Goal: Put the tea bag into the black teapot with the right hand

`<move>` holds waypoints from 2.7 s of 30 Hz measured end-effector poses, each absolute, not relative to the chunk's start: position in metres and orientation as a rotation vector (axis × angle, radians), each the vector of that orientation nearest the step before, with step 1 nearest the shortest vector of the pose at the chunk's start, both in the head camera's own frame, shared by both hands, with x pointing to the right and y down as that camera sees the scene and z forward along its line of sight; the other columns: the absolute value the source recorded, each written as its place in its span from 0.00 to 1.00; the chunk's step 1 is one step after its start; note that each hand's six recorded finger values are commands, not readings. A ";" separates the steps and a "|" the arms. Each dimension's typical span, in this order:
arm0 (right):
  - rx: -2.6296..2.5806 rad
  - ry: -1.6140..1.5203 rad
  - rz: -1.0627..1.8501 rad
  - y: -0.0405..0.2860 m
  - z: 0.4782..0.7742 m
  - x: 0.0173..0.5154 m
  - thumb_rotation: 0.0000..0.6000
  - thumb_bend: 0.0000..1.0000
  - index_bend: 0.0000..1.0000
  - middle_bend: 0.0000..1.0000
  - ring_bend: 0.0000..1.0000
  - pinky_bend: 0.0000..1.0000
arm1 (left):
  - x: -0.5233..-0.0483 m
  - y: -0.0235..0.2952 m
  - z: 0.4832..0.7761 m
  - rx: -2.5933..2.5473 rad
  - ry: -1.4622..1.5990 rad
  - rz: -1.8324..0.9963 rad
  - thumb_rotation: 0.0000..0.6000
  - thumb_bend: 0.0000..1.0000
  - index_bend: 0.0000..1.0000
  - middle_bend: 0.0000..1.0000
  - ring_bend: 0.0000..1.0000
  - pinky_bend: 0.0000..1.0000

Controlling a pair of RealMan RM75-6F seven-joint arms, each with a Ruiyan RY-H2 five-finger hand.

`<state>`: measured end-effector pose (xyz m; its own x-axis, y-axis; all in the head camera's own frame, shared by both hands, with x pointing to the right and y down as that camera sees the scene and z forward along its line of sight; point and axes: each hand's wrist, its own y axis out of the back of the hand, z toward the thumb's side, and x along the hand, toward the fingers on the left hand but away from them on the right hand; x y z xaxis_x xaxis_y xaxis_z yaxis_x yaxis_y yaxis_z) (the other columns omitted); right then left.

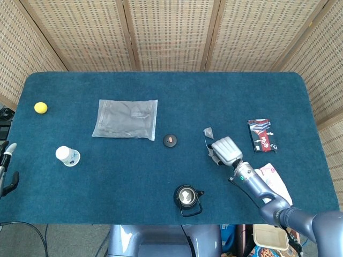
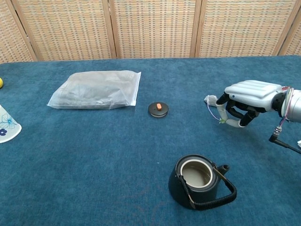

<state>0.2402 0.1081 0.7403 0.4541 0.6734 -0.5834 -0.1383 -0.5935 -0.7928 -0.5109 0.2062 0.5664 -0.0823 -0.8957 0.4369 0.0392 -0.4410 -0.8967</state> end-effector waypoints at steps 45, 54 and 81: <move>-2.044 -0.720 0.690 0.110 0.604 0.223 1.00 0.67 0.67 0.87 0.90 0.93 | -0.503 0.205 0.559 -1.443 0.960 -1.613 1.00 0.54 0.03 0.00 0.00 0.00; -2.066 -0.733 0.618 0.116 0.585 0.221 1.00 0.68 0.68 0.88 0.91 0.93 | -0.504 0.208 0.560 -1.445 0.964 -1.623 1.00 0.54 0.03 0.00 0.00 0.00; -2.150 -0.697 0.462 0.150 0.547 0.213 1.00 0.68 0.68 0.88 0.91 0.93 | -0.508 0.211 0.558 -1.440 0.982 -1.630 1.00 0.54 0.03 0.00 0.00 0.00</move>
<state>0.2130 0.1504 0.5468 0.7805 0.6189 -0.0883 0.3220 -0.5190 -0.7918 -0.5077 0.2110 0.5575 -0.0985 -0.8974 0.4302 0.0387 -0.4354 -0.8994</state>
